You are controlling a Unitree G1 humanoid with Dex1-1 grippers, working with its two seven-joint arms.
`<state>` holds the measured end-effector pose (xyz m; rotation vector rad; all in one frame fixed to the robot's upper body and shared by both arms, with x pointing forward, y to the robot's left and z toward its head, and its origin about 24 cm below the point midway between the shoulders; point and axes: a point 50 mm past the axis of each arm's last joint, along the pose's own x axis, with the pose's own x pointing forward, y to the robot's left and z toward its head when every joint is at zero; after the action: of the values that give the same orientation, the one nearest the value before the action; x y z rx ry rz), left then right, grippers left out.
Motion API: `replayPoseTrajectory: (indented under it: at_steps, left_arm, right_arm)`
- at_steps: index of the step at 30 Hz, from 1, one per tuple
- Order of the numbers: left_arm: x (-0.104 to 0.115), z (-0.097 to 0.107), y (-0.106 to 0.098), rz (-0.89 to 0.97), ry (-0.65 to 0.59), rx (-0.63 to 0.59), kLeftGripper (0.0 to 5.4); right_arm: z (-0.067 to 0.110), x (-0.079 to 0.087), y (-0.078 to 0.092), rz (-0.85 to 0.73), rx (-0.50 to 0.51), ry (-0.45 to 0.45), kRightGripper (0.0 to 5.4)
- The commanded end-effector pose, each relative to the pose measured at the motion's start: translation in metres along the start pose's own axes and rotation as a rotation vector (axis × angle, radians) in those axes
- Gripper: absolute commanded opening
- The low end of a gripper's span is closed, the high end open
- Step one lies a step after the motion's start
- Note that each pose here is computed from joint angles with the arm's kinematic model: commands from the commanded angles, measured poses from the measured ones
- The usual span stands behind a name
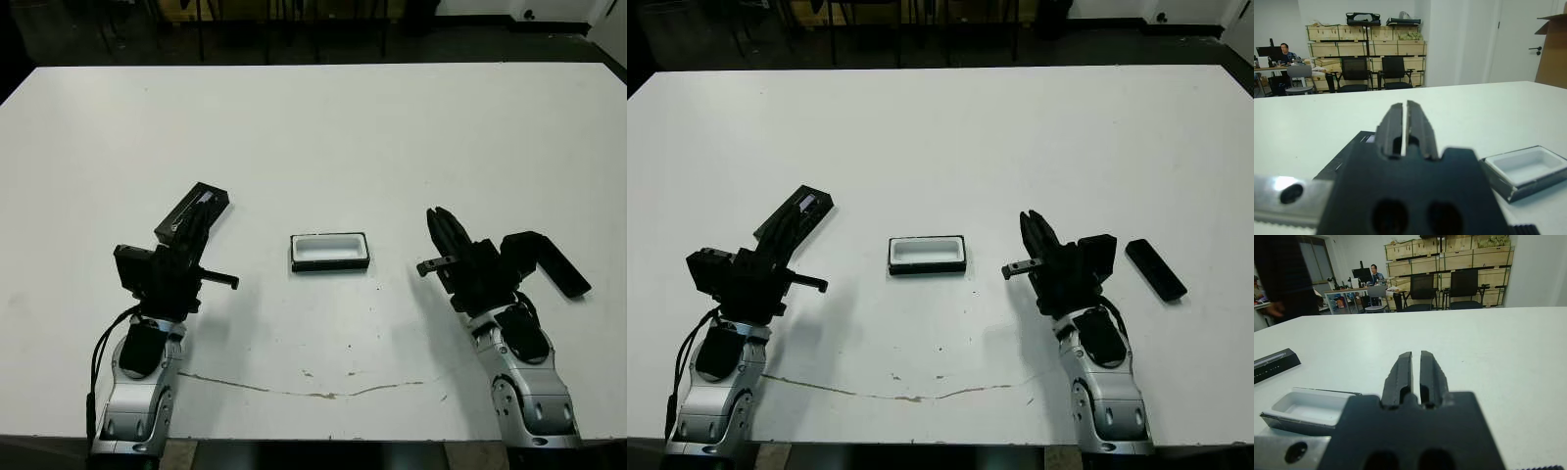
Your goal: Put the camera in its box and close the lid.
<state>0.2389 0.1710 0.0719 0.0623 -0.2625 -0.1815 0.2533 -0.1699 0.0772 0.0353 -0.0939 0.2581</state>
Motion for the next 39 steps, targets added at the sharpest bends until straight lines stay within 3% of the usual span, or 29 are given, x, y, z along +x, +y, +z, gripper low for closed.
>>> replayPoseTrajectory:
  at_steps: [1,14,18,22,26,29,33,39]
  left_arm:
    - [-0.002,-0.006,0.001,0.003,0.041,-0.001,0.01]
    - [-0.003,-0.006,0.001,0.01,0.04,-0.006,0.01]
    - [-0.004,-0.006,0.002,0.009,0.039,-0.004,0.01]
    - [-0.005,-0.007,0.004,0.015,0.044,-0.003,0.01]
    - [-0.006,-0.007,0.005,0.017,0.041,-0.007,0.0]
    - [-0.006,-0.008,0.005,0.018,0.046,-0.009,0.0]
    - [-0.006,-0.008,0.004,0.017,0.042,-0.012,0.0]
    - [-0.007,-0.008,0.004,0.027,0.049,-0.014,0.0]
  right_arm:
    - [-0.001,0.0,0.0,-0.016,-0.009,0.01,0.0]
    - [-0.002,-0.004,-0.008,0.0,-0.043,0.032,0.0]
    - [0.015,-0.013,-0.026,-0.004,-0.072,0.029,0.0]
    - [0.045,-0.028,-0.049,-0.005,-0.191,0.027,0.0]
    - [0.07,-0.049,-0.076,-0.107,-0.248,0.085,0.46]
    - [0.077,-0.062,-0.094,-0.176,-0.256,0.129,0.94]
    - [0.076,-0.077,-0.116,-0.217,-0.265,0.193,1.67]
    - [0.067,-0.089,-0.135,-0.184,-0.263,0.302,2.71]
